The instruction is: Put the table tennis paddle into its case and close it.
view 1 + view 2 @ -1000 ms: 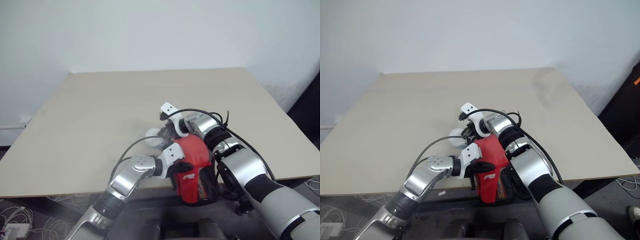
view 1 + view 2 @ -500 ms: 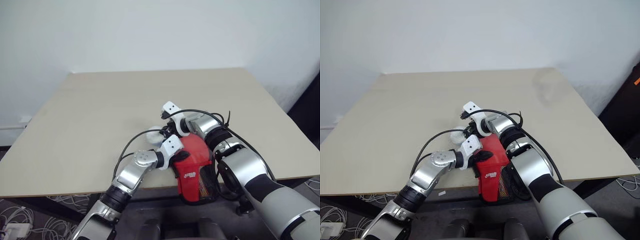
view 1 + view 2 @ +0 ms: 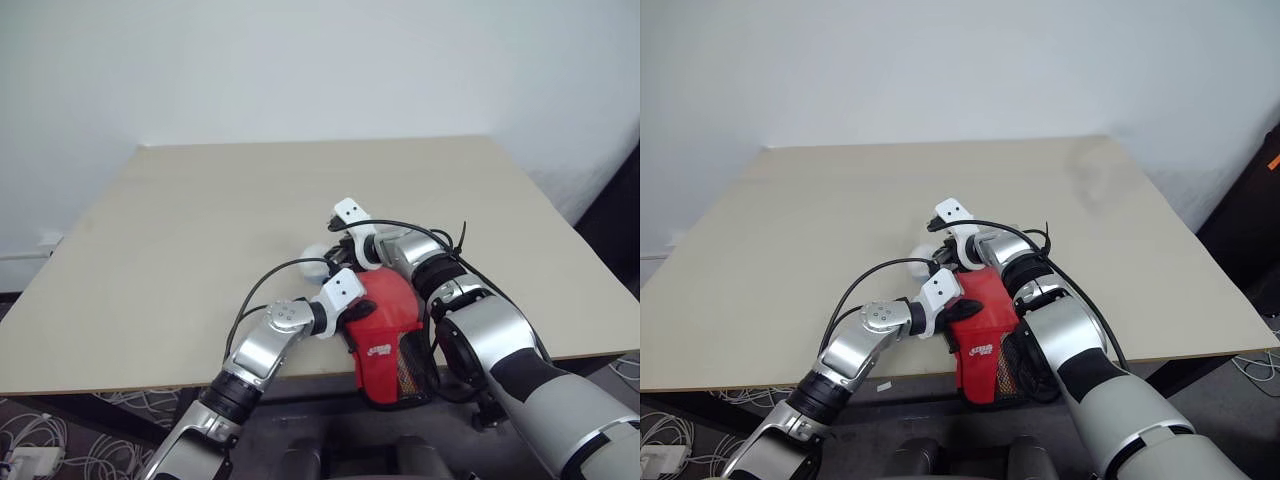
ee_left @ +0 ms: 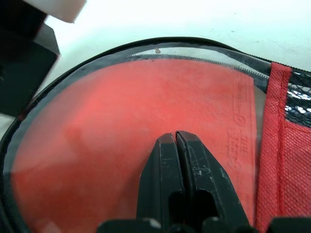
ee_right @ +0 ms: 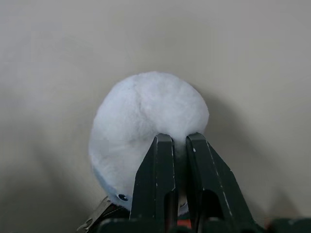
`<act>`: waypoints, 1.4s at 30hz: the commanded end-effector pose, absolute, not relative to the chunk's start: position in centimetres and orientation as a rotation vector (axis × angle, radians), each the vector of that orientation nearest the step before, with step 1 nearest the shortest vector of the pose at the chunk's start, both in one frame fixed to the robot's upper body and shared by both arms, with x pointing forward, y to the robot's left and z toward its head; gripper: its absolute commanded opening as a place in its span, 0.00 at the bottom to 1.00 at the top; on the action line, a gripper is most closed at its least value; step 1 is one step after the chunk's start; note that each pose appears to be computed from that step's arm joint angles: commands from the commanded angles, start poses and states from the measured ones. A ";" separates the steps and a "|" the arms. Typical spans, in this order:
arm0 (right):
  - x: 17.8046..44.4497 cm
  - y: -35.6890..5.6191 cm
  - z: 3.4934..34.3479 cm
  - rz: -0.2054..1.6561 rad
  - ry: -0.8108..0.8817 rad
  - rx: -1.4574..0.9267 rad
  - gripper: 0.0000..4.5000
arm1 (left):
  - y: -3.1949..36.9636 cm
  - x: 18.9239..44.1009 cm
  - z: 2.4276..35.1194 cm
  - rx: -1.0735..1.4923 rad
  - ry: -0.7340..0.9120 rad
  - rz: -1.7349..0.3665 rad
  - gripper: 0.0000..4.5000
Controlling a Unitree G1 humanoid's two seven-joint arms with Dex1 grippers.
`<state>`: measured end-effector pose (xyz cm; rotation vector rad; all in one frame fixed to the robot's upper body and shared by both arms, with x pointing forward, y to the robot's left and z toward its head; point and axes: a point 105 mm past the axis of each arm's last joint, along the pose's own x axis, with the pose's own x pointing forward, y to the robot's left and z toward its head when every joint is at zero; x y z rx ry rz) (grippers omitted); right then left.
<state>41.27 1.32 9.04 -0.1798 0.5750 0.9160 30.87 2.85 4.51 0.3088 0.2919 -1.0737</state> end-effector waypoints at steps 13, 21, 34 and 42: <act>45.4 -2.1 12.9 0.585 0.403 -0.187 0.01 | 3.5 30.0 2.4 0.335 0.398 -1.094 0.00; 46.8 -6.2 13.9 0.435 0.383 -0.230 0.01 | 3.4 29.9 2.2 0.333 0.409 -1.096 0.00; 47.4 -13.2 17.0 0.339 0.367 -0.300 0.01 | 3.0 29.6 1.9 0.326 0.423 -1.116 0.00; 45.1 -16.6 17.0 0.353 0.391 -0.364 0.01 | 2.8 29.8 1.8 0.322 0.427 -1.117 0.00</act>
